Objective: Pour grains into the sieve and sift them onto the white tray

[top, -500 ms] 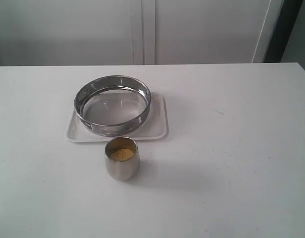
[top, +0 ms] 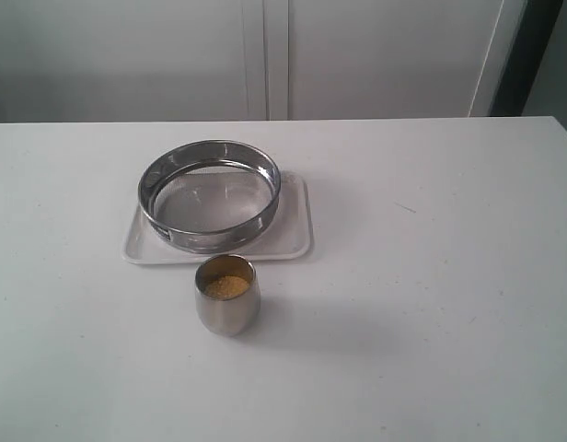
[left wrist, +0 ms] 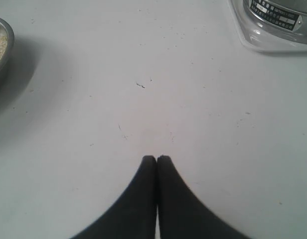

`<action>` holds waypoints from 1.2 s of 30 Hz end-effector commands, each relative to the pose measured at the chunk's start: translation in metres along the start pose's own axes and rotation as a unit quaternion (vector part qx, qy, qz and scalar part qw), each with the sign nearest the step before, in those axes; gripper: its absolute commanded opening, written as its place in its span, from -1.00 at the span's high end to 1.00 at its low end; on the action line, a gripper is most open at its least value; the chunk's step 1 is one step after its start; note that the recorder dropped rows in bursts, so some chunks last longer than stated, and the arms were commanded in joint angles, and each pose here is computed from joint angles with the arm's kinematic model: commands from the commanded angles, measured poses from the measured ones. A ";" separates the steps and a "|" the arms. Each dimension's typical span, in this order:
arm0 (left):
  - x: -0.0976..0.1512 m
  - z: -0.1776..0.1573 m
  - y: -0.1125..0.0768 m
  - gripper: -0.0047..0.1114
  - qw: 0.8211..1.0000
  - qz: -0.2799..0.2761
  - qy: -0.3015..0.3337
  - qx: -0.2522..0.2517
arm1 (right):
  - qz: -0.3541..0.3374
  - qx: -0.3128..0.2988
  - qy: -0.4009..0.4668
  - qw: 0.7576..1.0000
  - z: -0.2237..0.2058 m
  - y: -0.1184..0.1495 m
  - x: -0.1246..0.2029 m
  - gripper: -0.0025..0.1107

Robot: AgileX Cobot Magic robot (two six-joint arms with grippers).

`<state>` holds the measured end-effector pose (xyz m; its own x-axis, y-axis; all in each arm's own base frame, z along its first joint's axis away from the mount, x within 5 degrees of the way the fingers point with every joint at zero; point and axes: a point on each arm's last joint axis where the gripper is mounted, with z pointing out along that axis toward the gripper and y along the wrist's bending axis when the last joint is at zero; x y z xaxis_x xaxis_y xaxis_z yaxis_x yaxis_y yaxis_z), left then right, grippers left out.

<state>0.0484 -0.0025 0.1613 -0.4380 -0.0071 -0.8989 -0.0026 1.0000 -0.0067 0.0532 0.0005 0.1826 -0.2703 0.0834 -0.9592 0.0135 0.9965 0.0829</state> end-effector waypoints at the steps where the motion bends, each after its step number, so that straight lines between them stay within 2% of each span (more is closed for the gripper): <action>1: 0.003 0.001 0.000 0.92 1.000 -0.007 0.004 0.001 | 0.001 -0.002 -0.006 1.000 0.000 0.000 0.001 0.96; 13: 0.003 0.001 0.000 0.92 1.000 -0.007 0.004 0.001 | 0.001 -0.003 -0.019 1.000 0.000 0.000 -0.001 0.96; 18: 0.003 0.001 0.000 0.92 1.000 -0.007 0.004 0.001 | 0.001 -0.011 -0.114 0.993 -0.002 0.002 -0.019 0.96; 22: 0.003 0.001 0.000 0.92 1.000 -0.007 0.004 0.001 | 0.001 -0.019 -0.205 0.979 -0.007 0.003 -0.035 0.96; 25: 0.003 0.001 0.000 0.92 1.000 -0.007 0.004 0.001 | 0.001 -0.022 -0.239 0.971 -0.010 0.004 -0.040 0.96; 36: 0.003 0.001 0.000 0.92 1.000 -0.007 0.004 0.001 | 0.001 -0.022 -0.242 0.970 -0.010 0.004 -0.041 0.96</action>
<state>0.0484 -0.0025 0.1613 -0.4380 -0.0071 -0.8989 -0.0026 1.0000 -0.0067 0.0549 0.0005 0.2251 0.1947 0.0880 -0.9769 -0.0267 0.9961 0.0844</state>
